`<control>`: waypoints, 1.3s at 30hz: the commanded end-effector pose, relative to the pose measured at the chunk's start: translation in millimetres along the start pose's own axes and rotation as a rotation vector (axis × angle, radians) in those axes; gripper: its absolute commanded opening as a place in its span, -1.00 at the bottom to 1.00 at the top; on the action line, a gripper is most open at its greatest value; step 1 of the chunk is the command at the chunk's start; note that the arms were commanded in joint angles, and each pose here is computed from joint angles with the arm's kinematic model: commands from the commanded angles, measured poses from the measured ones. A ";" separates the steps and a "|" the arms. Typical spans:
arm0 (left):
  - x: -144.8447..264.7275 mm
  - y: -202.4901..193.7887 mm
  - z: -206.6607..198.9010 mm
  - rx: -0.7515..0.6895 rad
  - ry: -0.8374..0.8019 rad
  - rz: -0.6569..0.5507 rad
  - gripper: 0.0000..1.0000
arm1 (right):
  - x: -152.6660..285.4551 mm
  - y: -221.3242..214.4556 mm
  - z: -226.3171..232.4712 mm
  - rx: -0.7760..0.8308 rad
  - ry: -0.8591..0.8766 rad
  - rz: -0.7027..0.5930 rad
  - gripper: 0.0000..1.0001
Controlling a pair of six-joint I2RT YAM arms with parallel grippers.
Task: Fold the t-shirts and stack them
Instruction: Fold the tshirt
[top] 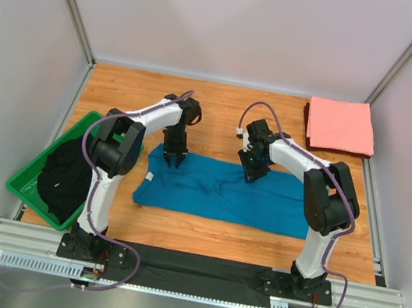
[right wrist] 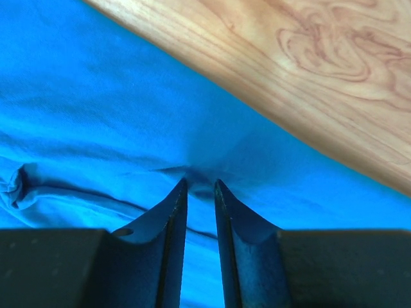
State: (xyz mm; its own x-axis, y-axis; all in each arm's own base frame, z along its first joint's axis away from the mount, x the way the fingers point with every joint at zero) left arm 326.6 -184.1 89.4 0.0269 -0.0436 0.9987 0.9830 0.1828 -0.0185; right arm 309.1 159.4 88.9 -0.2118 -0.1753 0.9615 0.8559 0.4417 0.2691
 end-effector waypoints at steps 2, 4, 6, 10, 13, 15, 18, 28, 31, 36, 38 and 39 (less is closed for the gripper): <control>3.1 3.2 4.6 0.008 0.014 -0.009 -0.27 | 2.4 3.3 2.4 0.028 0.030 -0.035 -0.49; 3.2 3.9 4.8 0.010 0.014 -0.009 -0.27 | 1.5 2.3 2.3 0.026 0.029 -0.034 -0.49; 4.7 4.6 5.5 0.014 0.019 -0.010 -0.27 | 1.8 2.3 2.6 0.031 0.033 -0.032 -0.50; 3.7 5.4 7.2 0.019 0.030 -0.008 -0.27 | 6.3 2.8 6.1 0.036 0.065 -0.040 -0.47; 3.2 6.8 8.1 0.020 0.038 -0.001 -0.27 | 9.9 0.3 7.7 0.043 0.084 -0.053 -0.45; 3.1 8.4 7.0 0.018 0.039 0.000 -0.28 | 8.4 -1.6 7.7 0.044 0.080 -0.048 -0.45; 5.8 8.7 7.6 0.017 0.041 -0.005 -0.28 | 3.8 -2.3 4.5 0.036 0.056 -0.036 -0.49; 7.6 11.5 12.6 0.014 0.071 -0.013 -0.27 | 22.7 1.6 -1.7 0.054 -0.009 -0.068 -0.99; 6.8 12.7 13.9 0.013 0.082 -0.005 -0.28 | 26.9 -1.4 -0.8 0.060 -0.002 -0.068 -0.99; 8.7 14.8 13.5 0.008 0.083 -0.014 -0.27 | 35.6 -6.0 0.1 0.068 0.002 -0.087 -0.99; 8.3 15.6 13.2 0.007 0.086 -0.012 -0.27 | 33.6 -9.4 1.8 0.064 0.014 -0.077 -0.99; 9.1 16.5 12.6 0.007 0.085 -0.015 -0.27 | 28.2 -14.8 2.3 0.054 0.018 -0.055 -0.99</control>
State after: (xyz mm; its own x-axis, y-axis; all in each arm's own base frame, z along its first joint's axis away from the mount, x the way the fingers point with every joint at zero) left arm 334.9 -170.2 91.5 0.0470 -0.1183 0.9919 0.9793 0.2009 -0.0225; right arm 295.4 152.8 111.9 -0.2511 -0.2132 0.9442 0.8216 0.4688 0.3244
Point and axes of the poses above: each gripper's point midway between its finger pads, its own x axis back along the fingers, its own z axis along the line the jaws close on, y = z × x, the point moved 7 cm from there along x, back along the fingers, and after that the axes turned 1 degree about x, right-handed, at the moved point
